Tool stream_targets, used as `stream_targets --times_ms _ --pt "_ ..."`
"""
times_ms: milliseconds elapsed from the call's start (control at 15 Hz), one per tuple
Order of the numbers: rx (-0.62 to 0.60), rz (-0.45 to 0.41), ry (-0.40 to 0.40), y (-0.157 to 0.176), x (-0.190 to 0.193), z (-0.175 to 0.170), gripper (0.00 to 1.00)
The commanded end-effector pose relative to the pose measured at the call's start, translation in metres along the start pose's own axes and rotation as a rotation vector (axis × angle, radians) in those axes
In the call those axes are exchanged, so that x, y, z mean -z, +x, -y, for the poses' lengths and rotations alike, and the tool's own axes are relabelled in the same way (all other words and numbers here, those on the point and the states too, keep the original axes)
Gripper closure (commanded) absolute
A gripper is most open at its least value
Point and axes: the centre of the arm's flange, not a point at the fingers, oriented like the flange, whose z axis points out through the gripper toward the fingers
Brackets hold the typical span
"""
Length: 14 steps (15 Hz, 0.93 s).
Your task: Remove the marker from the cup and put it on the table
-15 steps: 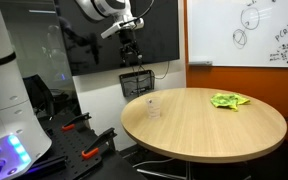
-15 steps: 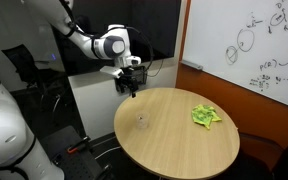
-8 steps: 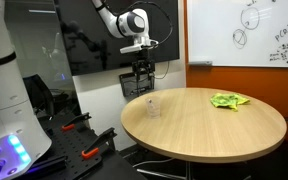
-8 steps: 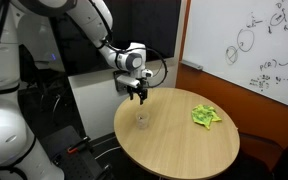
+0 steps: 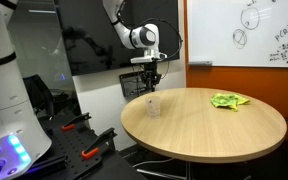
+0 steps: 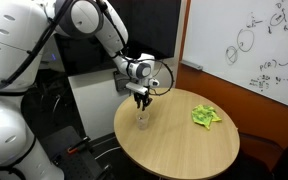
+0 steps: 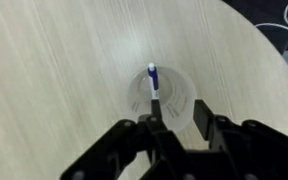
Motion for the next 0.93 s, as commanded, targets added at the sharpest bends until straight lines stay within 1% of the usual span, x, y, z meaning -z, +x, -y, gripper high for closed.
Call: stream_targets --times_ms 0,67,200,333,467,533,600,800,867 --pt "0.006 0.054 0.026 0.011 -0.003 -0.007 0.55" --pt "0.003 0.062 0.037 0.013 -0.006 -0.008 0.56" --pt "0.006 0.075 0.05 0.013 -0.011 -0.011 0.54" --pt "0.007 0.086 0.053 0.015 -0.018 -0.012 0.54" --pt "0.004 0.099 0.065 0.017 -0.025 -0.016 0.58" --pt "0.001 0.104 0.068 0.018 -0.029 -0.017 0.57" --pt "-0.004 0.112 0.07 0.019 -0.034 -0.018 0.6" --pt "-0.012 0.128 0.076 0.023 -0.045 -0.022 0.57" --pt "-0.012 0.136 0.077 0.024 -0.048 -0.023 0.58"
